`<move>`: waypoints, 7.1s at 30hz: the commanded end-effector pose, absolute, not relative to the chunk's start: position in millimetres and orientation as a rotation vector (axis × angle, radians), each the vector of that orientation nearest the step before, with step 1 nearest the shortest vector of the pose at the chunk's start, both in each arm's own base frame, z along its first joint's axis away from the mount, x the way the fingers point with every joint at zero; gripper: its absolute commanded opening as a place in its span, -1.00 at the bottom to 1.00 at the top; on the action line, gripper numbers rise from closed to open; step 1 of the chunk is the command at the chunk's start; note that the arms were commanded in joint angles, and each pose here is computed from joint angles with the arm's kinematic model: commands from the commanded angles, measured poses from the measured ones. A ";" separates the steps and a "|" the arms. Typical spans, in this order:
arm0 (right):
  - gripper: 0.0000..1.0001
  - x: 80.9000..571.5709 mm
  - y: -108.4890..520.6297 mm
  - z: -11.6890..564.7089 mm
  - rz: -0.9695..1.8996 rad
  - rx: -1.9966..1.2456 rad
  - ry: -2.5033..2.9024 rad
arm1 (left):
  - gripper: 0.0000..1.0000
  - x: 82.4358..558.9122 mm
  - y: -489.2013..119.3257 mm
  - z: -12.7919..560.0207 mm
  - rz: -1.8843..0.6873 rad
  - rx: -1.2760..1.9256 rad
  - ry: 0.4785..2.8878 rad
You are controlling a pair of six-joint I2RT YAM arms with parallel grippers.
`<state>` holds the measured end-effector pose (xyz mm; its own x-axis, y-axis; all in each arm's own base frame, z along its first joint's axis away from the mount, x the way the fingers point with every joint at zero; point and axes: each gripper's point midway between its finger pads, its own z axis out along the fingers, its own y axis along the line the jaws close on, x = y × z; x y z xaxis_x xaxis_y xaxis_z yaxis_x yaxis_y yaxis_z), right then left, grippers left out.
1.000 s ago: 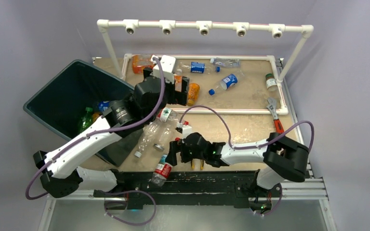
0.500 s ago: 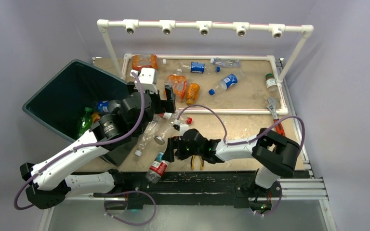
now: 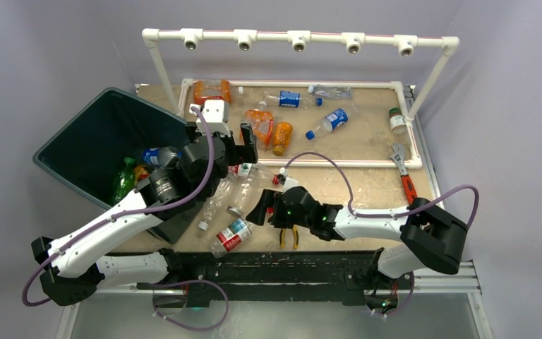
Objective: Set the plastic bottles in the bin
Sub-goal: Pick up the plastic bottle from the corner of the board, then place the plastic bottle in the trash bin.
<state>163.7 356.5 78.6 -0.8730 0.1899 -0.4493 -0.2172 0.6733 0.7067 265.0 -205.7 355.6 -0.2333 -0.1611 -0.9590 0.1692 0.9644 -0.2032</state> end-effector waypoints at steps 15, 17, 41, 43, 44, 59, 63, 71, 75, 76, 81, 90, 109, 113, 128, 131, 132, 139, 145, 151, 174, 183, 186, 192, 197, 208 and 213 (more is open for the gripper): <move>0.98 192.8 346.4 39.5 0.995 0.575 2.404 | 0.98 266.5 -203.2 366.6 -0.375 -0.112 1.723; 0.98 195.2 351.0 35.8 0.996 0.583 2.406 | 0.98 266.0 -204.1 365.7 -0.380 -0.109 1.727; -0.06 188.1 331.0 92.8 1.064 0.366 2.215 | 0.98 261.0 -207.8 374.1 -0.423 -0.085 1.718; -0.12 187.2 314.2 113.8 1.040 0.317 2.160 | 0.98 260.2 -208.3 384.4 -0.432 -0.072 1.705; -0.14 187.1 304.1 124.5 1.024 0.295 2.129 | 0.98 259.7 -209.8 389.9 -0.443 -0.064 1.699; -0.24 174.5 225.8 234.4 0.761 -0.245 1.835 | 0.98 221.7 -277.8 440.8 -0.701 0.503 1.495; -0.20 163.8 217.6 279.2 0.827 -0.306 1.713 | 0.98 196.3 -308.5 432.8 -0.823 0.738 1.451; -0.21 141.6 203.0 322.2 0.979 -0.305 1.567 | 0.98 162.6 -355.5 345.4 -1.038 1.025 1.601; -0.21 139.9 201.9 334.8 0.966 -0.335 1.556 | 0.98 150.7 -350.9 331.5 -1.069 1.074 1.553; -0.21 139.4 201.9 338.3 0.958 -0.353 1.554 | 0.98 147.9 -346.5 336.1 -1.072 1.065 1.507; -0.21 134.4 204.2 358.2 0.961 -0.418 1.510 | 0.98 128.5 -341.7 340.5 -1.162 1.087 1.419; -0.23 131.7 218.5 380.7 0.996 -0.476 1.423 | 0.98 109.2 -362.4 327.1 -1.366 1.122 1.395; 0.74 121.5 233.2 398.2 1.075 -0.534 1.352 | 0.26 95.5 -374.8 335.9 -1.496 1.085 1.348; 0.94 114.9 224.0 408.6 1.115 -0.501 1.329 | -0.05 92.9 -371.6 352.5 -1.520 1.052 1.288; 0.98 91.8 195.5 381.9 1.191 -0.485 1.233 | -0.51 116.8 -343.2 439.4 -1.536 0.639 1.070; 0.98 92.3 215.3 374.3 1.210 -0.541 1.244 | -0.52 115.2 -344.2 457.2 -1.604 0.589 1.027; 0.97 93.2 220.1 375.7 1.215 -0.546 1.234 | -0.53 114.5 -345.9 460.9 -1.622 0.587 1.022; 0.88 110.6 246.0 372.8 1.192 -0.538 1.235 | -0.55 110.7 -354.3 461.3 -1.670 0.599 1.039; 0.19 115.9 259.5 369.2 1.196 -0.547 1.243 | -0.09 112.3 -352.6 461.1 -1.654 0.587 1.047; -0.01 113.3 256.2 362.3 1.193 -0.558 1.260 | 0.86 127.9 -331.4 479.6 -1.503 0.509 1.057; -0.11 115.2 262.6 348.8 1.179 -0.587 1.293 | 0.40 152.0 -346.6 495.7 -1.349 0.551 1.217; -0.08 115.1 263.0 347.3 1.179 -0.589 1.295 | -0.89 150.8 -345.6 498.3 -1.352 0.554 1.206; 0.50 115.6 263.7 345.0 1.182 -0.584 1.316 | -1.00 153.5 -339.9 503.0 -1.330 0.530 1.196; 0.98 113.2 261.7 348.7 1.203 -0.572 1.351 | -1.00 179.6 -302.2 537.7 -1.089 0.420 1.201; 0.98 115.1 249.8 344.9 1.170 -0.542 1.368 | -1.00 234.5 -202.3 556.7 -0.503 0.151 1.347; 0.98 116.7 251.7 317.1 1.172 -0.530 1.425 | -1.00 244.9 -53.5 571.2 0.456 -0.221 1.386; 0.98 119.9 250.9 316.6 1.158 -0.516 1.433 | -1.00 267.7 -24.4 578.1 0.566 -0.287 1.361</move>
<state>116.5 253.2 308.5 -0.2447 0.2641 -0.9329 -0.8506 0.4034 0.3373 265.3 -61.8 573.6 0.1707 0.1630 -0.9717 -0.4121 0.9076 0.0799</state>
